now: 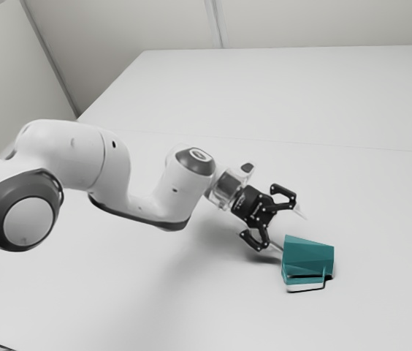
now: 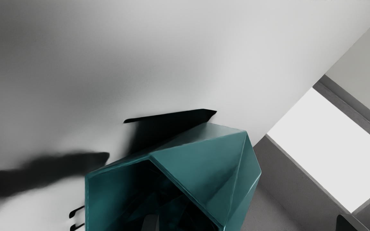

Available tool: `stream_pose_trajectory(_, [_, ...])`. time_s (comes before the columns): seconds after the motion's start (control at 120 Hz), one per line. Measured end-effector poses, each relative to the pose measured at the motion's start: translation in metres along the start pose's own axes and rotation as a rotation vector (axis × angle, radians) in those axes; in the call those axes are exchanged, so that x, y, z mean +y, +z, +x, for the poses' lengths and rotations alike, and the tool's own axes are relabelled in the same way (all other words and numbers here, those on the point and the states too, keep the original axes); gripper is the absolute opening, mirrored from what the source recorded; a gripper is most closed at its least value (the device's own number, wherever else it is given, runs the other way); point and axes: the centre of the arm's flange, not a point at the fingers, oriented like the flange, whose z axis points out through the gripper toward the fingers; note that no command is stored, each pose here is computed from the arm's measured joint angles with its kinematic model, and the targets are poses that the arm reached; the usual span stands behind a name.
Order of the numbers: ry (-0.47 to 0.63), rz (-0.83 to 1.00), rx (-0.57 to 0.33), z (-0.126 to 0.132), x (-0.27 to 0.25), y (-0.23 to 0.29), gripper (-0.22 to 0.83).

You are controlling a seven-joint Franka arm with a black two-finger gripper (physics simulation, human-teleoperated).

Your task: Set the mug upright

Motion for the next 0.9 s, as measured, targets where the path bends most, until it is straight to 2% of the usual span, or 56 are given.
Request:
stream_pose_trajectory(0.225, [-0.017,-0.028,0.002,-0.001,0.004,0.019,0.61])
stream_pose_trajectory(0.258, [-0.013,-0.028,0.007,-0.001,0.006,0.018,0.55])
stream_pose_trajectory(0.4, [0.011,0.000,0.030,0.000,0.010,0.015,0.18])
stream_pose_trajectory(0.5, [0.029,0.005,0.044,-0.001,0.018,0.011,0.02])
stream_pose_trajectory(0.658, [0.050,0.015,0.053,-0.005,0.030,0.011,-0.09])
stream_pose_trajectory(0.9, [0.053,0.041,0.071,-0.006,0.033,0.013,-0.15])
